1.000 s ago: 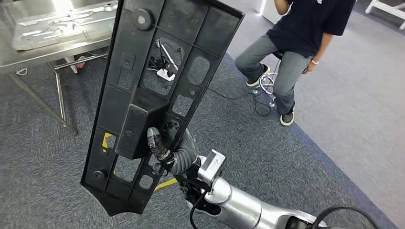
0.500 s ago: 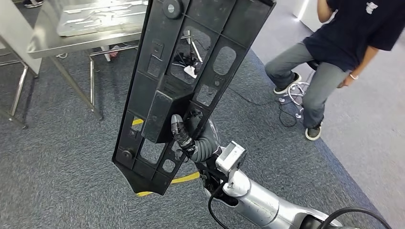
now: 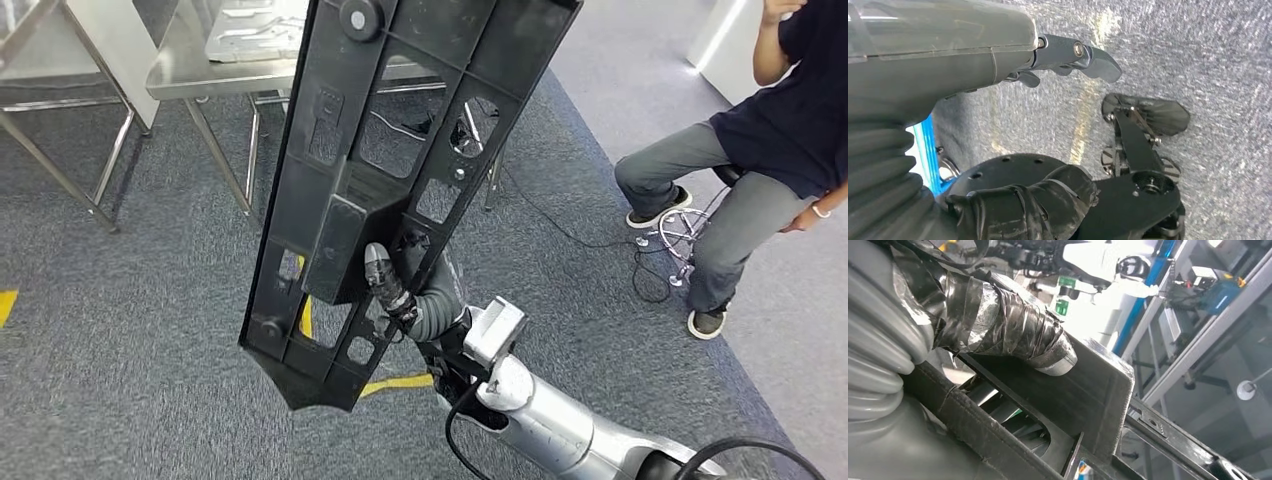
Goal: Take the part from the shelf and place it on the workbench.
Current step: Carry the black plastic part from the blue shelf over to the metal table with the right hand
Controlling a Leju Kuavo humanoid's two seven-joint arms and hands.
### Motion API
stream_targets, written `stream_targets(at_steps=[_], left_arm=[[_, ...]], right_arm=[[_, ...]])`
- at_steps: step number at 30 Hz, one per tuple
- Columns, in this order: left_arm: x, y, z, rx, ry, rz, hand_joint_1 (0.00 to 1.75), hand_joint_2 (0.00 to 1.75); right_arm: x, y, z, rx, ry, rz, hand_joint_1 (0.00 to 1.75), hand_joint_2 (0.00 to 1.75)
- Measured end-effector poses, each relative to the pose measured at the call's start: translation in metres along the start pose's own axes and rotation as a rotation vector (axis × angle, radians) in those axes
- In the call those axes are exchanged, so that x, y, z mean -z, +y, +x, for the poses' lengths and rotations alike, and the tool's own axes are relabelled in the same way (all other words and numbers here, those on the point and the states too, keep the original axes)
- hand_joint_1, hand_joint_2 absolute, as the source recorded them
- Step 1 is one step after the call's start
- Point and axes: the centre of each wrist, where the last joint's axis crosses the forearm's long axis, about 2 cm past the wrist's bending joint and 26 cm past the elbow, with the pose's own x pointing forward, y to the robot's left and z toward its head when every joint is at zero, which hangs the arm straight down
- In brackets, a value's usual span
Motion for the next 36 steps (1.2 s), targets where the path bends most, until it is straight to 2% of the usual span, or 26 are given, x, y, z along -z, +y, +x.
stream_targets(at_steps=[36], left_arm=[[0.0,-0.001,0.0024,-0.019,-0.008,0.003,0.0,1.75]], right_arm=[[0.0,-0.0026,0.0033,0.0,-0.019,-0.043,1.75,1.75]])
